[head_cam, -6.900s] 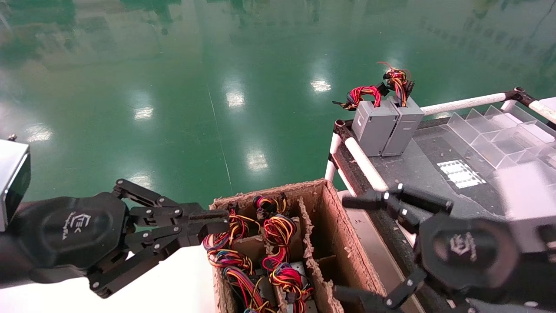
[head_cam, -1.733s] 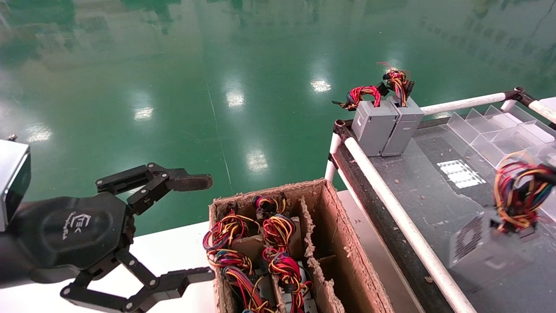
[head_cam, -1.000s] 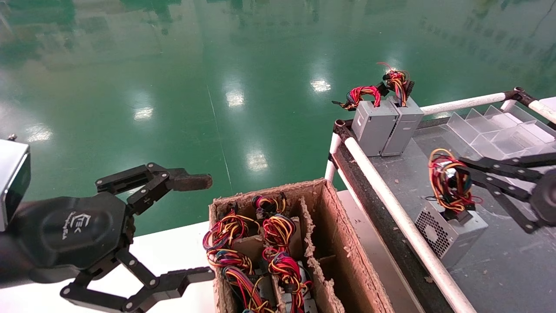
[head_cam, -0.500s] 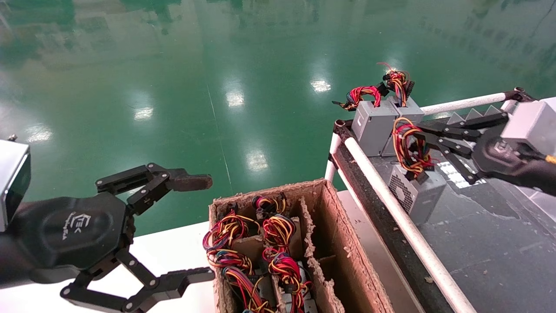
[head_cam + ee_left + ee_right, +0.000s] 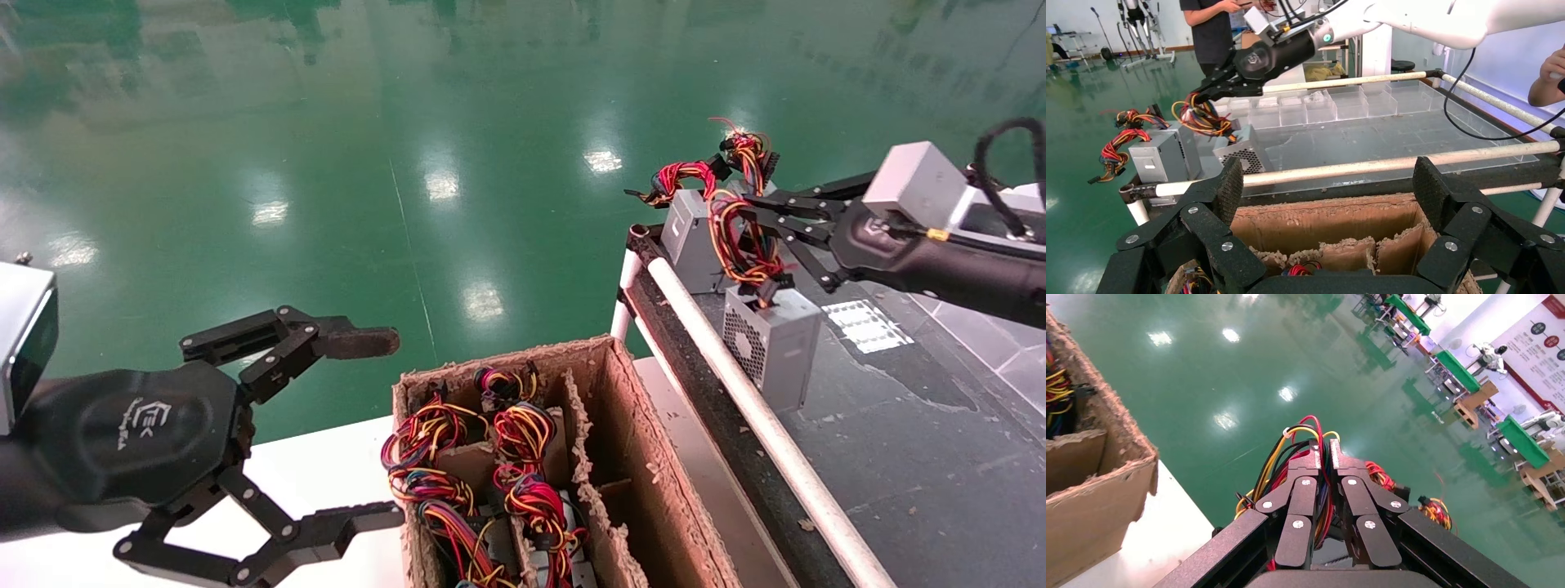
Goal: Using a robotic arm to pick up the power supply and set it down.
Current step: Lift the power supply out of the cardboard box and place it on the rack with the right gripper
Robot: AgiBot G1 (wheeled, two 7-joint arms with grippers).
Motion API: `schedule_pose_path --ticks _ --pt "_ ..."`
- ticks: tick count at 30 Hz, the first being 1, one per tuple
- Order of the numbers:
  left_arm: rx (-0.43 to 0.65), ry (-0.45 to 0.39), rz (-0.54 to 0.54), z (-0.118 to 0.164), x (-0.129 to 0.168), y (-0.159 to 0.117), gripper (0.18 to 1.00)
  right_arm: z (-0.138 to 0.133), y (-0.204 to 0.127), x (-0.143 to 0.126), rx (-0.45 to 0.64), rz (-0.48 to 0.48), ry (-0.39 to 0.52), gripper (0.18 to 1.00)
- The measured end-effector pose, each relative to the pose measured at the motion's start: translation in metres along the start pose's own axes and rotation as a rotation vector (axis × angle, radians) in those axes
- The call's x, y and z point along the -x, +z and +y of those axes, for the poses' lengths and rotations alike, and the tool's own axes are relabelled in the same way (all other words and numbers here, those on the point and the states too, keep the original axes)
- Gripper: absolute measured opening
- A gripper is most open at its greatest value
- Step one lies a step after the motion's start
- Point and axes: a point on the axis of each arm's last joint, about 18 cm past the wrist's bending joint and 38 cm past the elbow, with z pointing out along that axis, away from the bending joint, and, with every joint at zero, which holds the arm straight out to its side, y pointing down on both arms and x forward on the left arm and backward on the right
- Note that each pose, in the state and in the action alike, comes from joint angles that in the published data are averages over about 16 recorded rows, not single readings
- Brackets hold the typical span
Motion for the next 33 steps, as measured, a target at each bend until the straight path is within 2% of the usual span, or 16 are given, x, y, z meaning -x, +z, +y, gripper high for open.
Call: schedule_pose_path --ticks 16,33 --pt "0.0 0.0 0.0 0.0 0.0 0.0 1.001 -0.003 0.034 -0.019 -0.004 0.023 -0.047 0.216" --pt "0.0 0.0 0.0 0.0 0.0 0.0 1.001 0.004 0.048 -0.023 0.013 0.012 -0.061 0.216"
